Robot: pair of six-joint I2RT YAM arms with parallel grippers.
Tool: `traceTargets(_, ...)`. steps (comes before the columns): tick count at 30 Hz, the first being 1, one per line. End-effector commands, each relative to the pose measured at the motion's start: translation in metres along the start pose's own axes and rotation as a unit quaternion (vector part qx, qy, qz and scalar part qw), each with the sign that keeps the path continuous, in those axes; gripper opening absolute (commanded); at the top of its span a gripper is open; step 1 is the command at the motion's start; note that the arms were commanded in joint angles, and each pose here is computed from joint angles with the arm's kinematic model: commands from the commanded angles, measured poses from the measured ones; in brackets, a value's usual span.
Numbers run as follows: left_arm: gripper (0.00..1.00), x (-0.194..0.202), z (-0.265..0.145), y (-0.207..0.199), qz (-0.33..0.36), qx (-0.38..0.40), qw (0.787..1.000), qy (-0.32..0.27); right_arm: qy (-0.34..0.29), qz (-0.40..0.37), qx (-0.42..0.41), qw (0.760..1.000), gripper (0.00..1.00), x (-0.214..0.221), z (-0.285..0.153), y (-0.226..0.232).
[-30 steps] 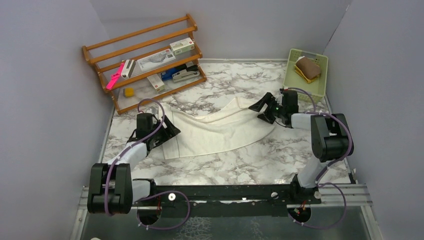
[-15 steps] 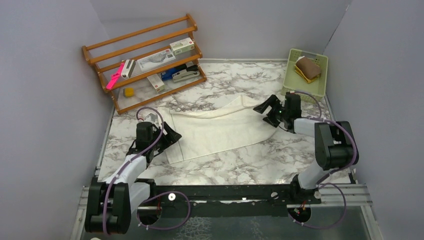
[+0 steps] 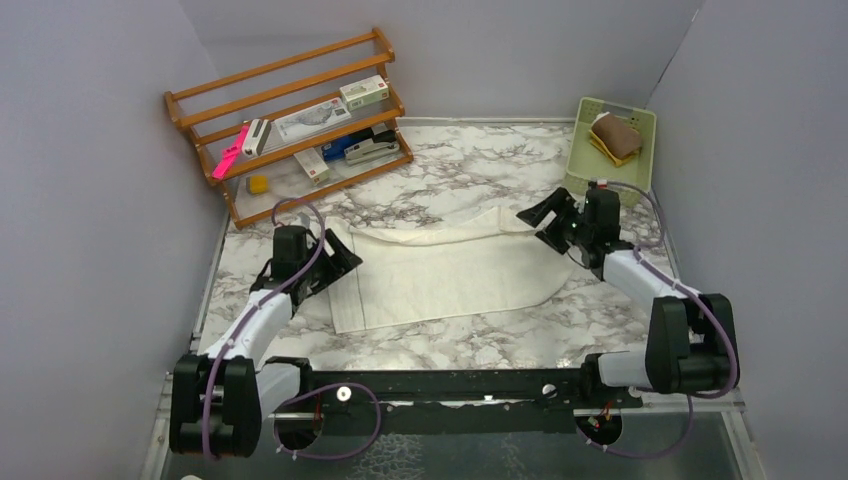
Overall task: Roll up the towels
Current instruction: Flatten out the towel at the center of the board.
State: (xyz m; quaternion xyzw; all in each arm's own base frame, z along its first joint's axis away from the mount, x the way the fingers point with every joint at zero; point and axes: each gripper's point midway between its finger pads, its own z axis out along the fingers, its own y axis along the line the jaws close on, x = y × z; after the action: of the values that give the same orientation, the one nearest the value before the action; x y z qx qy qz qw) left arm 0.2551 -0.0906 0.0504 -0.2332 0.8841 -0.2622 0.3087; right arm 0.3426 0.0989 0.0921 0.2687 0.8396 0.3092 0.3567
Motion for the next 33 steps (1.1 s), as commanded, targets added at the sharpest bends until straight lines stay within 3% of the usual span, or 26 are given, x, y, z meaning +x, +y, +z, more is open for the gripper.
traceTargets(1, 0.78, -0.042, 0.004, -0.026, 0.049, 0.0, 0.999, -0.02, 0.062, -0.047, -0.09, 0.993, 0.74, -0.003, 0.015, 0.052)
traceTargets(6, 0.75, -0.055, 0.023, -0.045, 0.049, 0.025, 0.998, 0.005, 0.139, -0.155, -0.086, 0.974, 0.38, 0.019, 0.044, 0.063)
traceTargets(10, 0.66, -0.06, 0.024, -0.057, 0.049, 0.044, 0.998, 0.008, 0.148, -0.215, -0.045, 0.964, 0.32, 0.027, 0.049, 0.057)
traceTargets(12, 0.52, -0.061, 0.021, -0.061, 0.056, 0.052, 0.997, 0.006, 0.147, -0.241, -0.028, 0.959, 0.27, 0.03, 0.045, 0.054)
traceTargets(13, 0.38, -0.06, 0.019, -0.063, 0.059, 0.058, 0.997, 0.007, 0.151, -0.251, -0.024, 0.956, 0.24, 0.033, 0.043, 0.052)
traceTargets(15, 0.15, -0.054, 0.018, -0.067, 0.066, 0.065, 0.996, 0.014, 0.168, -0.267, -0.014, 0.949, 0.04, 0.042, 0.041, 0.045)
traceTargets(16, 0.04, -0.05, 0.018, -0.067, 0.071, 0.064, 0.995, 0.019, 0.177, -0.272, -0.003, 0.946, 0.01, 0.046, 0.042, 0.039)
traceTargets(17, 0.0, -0.044, 0.02, -0.066, 0.075, 0.062, 0.995, 0.025, 0.187, -0.276, 0.007, 0.943, 0.01, 0.05, 0.043, 0.031)
traceTargets(22, 0.0, -0.019, 0.034, -0.054, 0.077, 0.044, 0.995, 0.047, 0.217, -0.274, 0.045, 0.936, 0.01, 0.066, 0.061, -0.002)
traceTargets(28, 0.0, -0.009, 0.055, -0.032, 0.073, 0.015, 0.996, 0.055, 0.205, -0.275, 0.078, 0.936, 0.01, 0.053, 0.096, -0.009)
traceTargets(33, 0.0, 0.005, 0.073, 0.0, 0.085, -0.033, 0.993, 0.077, 0.164, -0.251, 0.093, 0.949, 0.01, 0.027, 0.118, -0.009)
